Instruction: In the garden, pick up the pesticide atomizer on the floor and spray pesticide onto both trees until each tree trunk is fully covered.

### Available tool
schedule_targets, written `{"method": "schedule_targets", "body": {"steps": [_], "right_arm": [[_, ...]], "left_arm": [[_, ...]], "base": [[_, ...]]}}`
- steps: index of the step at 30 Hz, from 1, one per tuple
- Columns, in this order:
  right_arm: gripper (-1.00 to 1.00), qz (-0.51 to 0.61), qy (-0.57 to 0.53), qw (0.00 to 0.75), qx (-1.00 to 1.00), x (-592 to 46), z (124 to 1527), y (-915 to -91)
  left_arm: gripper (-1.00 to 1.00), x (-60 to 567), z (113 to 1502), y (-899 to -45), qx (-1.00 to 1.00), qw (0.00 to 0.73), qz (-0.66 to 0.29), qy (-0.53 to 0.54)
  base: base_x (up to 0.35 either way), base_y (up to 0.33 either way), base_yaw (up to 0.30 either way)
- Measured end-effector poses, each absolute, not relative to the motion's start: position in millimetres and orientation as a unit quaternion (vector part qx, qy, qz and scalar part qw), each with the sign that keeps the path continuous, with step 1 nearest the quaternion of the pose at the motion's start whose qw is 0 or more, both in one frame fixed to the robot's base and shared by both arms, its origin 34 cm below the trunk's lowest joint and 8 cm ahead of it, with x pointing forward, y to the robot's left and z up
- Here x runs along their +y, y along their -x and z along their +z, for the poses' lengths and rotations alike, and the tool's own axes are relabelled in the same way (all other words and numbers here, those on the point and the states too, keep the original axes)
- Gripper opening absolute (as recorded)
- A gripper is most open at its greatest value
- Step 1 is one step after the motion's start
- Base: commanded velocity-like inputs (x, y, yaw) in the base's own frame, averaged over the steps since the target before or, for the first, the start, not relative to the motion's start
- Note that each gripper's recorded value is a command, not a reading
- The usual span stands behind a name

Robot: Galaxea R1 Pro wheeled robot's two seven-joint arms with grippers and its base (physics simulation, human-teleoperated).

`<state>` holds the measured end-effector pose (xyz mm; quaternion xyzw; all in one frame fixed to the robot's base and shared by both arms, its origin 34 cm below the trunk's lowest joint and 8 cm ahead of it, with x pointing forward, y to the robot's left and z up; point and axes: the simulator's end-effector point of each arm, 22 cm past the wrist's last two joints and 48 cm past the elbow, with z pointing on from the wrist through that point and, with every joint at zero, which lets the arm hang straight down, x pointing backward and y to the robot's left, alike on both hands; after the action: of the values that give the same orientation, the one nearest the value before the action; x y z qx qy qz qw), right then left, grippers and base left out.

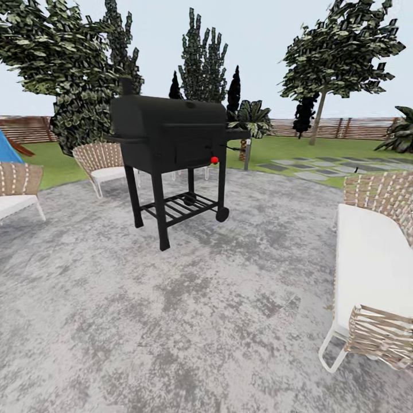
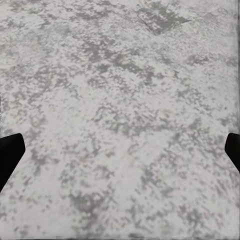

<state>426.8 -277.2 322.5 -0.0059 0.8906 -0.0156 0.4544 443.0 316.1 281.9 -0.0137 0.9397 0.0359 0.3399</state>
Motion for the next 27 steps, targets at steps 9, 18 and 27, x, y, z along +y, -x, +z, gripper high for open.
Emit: {"method": "schedule_targets", "body": {"steps": [9, 18, 27], "right_arm": [[1.00, -0.018, 0.005, 0.453, 0.891, -279.2, 321.9, -426.1], [1.00, -0.017, 0.006, 0.451, 0.892, -278.6, 320.2, -424.5], [1.00, -0.017, 0.006, 0.449, 0.893, -278.6, 318.6, -423.2]], "left_arm": [[1.00, 316.6, 281.6, -442.7, 0.940, 0.340, 0.036, 0.016], [1.00, 315.0, 280.1, -441.4, 0.941, 0.337, 0.035, 0.016], [1.00, 315.6, 278.5, -439.9, 0.941, 0.335, 0.035, 0.016]], "base": [[0.047, 0.299, -0.253], [0.120, 0.297, -0.259], [0.062, 0.057, -0.260]]}}
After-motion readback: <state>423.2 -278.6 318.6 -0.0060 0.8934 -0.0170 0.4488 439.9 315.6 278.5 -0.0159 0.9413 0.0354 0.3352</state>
